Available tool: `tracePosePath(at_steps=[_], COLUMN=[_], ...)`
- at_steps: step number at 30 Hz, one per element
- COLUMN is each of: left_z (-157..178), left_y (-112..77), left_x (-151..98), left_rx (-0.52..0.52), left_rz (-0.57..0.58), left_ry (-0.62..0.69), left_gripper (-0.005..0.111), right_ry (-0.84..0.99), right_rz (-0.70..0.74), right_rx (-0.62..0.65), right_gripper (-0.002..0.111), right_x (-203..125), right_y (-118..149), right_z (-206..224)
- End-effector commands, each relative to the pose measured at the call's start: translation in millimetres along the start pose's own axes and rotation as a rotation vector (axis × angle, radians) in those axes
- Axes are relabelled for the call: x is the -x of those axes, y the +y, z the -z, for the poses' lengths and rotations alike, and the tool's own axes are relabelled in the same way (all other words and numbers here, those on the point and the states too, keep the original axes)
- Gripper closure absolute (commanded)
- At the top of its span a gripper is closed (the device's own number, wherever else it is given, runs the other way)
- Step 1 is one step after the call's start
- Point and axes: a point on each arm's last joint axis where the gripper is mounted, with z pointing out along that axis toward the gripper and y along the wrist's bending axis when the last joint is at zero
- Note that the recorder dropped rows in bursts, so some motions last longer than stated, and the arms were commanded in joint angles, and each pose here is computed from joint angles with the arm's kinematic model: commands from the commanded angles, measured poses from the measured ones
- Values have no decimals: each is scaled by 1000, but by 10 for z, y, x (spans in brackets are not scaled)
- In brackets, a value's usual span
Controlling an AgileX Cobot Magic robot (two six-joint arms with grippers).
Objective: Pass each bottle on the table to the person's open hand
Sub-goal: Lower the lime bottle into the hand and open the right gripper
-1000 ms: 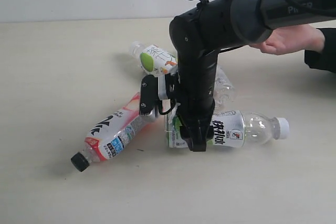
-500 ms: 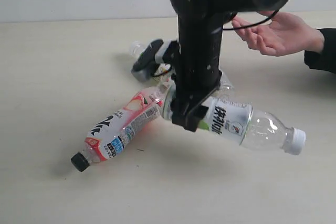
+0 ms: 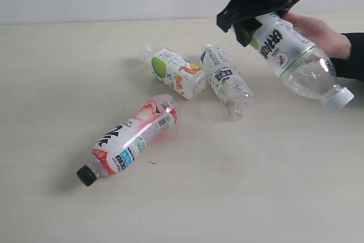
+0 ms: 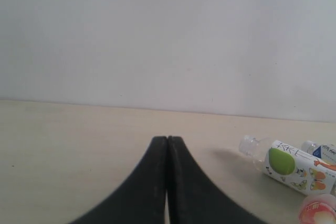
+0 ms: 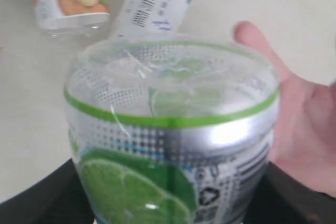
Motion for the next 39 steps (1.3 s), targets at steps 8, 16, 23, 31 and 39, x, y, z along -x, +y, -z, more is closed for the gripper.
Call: tracePosePath(at_steps=[8,16,23,31,39], left_z=[5,5,5,5,5], left_y=[-3,-3,-3,-3,-3], left_x=[5,5,5,5,5], left_rx=[-5,-5,-5,-5,-5], left_rz=[1,1,1,1,1], left_ry=[-7,-7,-7,-7,-7], left_gripper=[107,107,107,107,107], right_ry=[-46,38,81,104,108], right_rz=[-300,-305,-309,-324,-323], right_rx=[-56,-73,-83,-99,-99], right_gripper=[108,108,108,108,108], right_x=[-26,20,54,58,59], right_y=[-655,-720,-714,-717,-715], right_z=[109,-262,-471,-573,-591])
